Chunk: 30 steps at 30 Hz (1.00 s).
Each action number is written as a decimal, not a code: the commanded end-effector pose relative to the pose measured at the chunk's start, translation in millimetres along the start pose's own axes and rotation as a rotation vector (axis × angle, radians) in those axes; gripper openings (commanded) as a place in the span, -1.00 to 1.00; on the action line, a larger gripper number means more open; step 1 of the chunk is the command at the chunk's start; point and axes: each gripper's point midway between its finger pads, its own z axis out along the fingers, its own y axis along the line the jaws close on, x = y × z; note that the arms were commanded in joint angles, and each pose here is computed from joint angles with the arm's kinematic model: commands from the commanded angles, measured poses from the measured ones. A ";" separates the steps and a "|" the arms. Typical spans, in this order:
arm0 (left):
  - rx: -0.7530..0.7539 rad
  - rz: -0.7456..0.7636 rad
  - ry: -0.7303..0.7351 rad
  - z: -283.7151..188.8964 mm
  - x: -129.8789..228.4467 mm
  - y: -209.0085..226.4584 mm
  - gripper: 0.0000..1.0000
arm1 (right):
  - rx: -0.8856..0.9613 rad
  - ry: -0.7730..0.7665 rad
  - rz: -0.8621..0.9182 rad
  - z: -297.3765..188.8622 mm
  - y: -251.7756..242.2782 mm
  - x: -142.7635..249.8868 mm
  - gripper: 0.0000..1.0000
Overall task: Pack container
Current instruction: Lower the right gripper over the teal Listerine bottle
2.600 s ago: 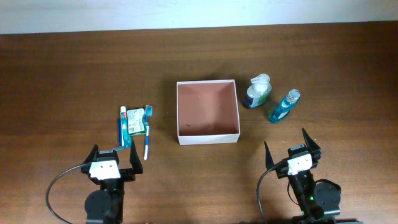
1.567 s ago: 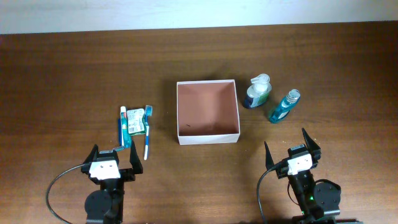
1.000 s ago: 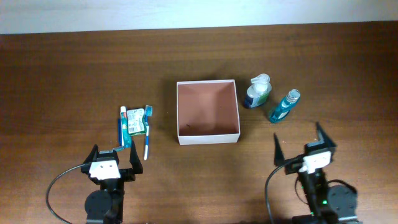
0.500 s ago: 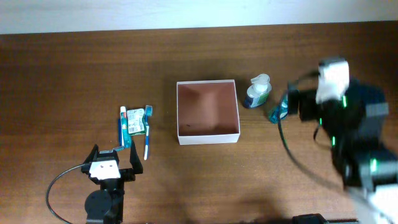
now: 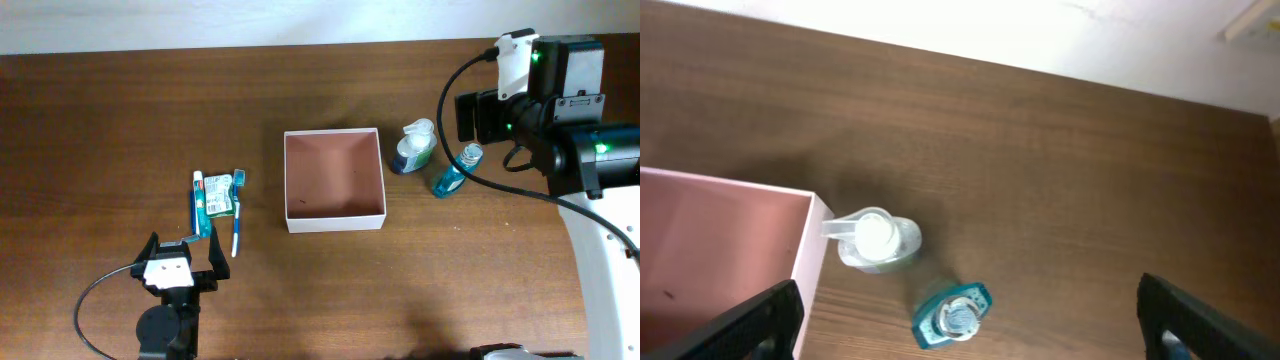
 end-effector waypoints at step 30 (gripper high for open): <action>-0.010 -0.002 0.005 0.8 3.2 2.0 0.99 | 0.010 0.461 0.407 78.9 -16.6 89.7 0.08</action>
